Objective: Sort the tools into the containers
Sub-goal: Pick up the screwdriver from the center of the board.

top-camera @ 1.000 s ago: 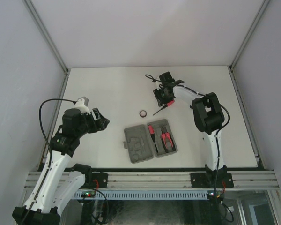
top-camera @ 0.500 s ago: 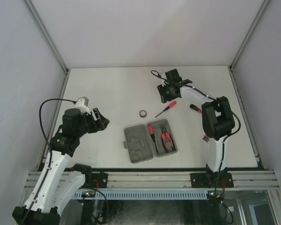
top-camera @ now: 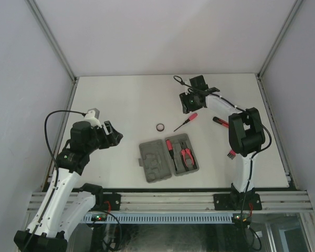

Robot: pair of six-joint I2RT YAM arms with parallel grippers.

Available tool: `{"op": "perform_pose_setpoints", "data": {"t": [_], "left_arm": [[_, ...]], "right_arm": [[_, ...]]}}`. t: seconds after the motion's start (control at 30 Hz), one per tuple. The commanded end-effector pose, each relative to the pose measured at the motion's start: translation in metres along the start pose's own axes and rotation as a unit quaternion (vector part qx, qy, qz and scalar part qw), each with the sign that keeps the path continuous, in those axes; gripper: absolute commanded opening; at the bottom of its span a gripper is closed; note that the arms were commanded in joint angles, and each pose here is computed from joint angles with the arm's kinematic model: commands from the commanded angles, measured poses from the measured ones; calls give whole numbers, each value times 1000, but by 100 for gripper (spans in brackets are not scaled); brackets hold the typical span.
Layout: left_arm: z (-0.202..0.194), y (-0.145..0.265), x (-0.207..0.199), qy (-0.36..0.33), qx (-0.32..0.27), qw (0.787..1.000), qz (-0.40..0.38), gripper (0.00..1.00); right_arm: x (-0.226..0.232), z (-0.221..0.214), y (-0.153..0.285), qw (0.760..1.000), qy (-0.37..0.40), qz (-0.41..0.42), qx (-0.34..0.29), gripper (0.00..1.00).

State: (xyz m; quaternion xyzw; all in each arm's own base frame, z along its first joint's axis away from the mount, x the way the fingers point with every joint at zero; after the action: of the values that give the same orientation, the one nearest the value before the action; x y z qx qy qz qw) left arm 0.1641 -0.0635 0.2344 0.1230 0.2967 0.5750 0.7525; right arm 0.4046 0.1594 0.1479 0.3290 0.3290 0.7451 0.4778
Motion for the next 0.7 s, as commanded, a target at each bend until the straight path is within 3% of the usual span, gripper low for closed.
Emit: {"op": "perform_pose_setpoints", "data": {"t": [0.0, 0.13, 0.33, 0.67], "left_arm": [[15, 4, -5, -11, -33, 999, -16, 72], [15, 3, -4, -11, -30, 999, -16, 72], [15, 2, -4, -10, -26, 999, -17, 72], [15, 3, -4, -11, -29, 999, -14, 72]], "right_arm": [[2, 3, 3, 999, 33, 39, 19, 49], [-2, -8, 6, 996, 70, 33, 34, 57], [5, -13, 1, 993, 101, 11, 52, 57], [15, -7, -8, 994, -19, -104, 22, 55]]}}
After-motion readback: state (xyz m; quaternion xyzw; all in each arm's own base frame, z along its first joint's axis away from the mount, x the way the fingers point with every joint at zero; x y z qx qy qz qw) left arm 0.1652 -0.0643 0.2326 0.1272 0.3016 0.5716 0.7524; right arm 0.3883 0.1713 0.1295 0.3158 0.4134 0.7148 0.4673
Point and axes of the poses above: each gripper's point midway between its finger pads, its own y axis back along the fingers, its own x axis along the line the jaws close on, z = x × y, the point moved 9 cm from there along y, back along the fingers, and after that the axes turned 9 degrees about -y, right-handed, at the moved point
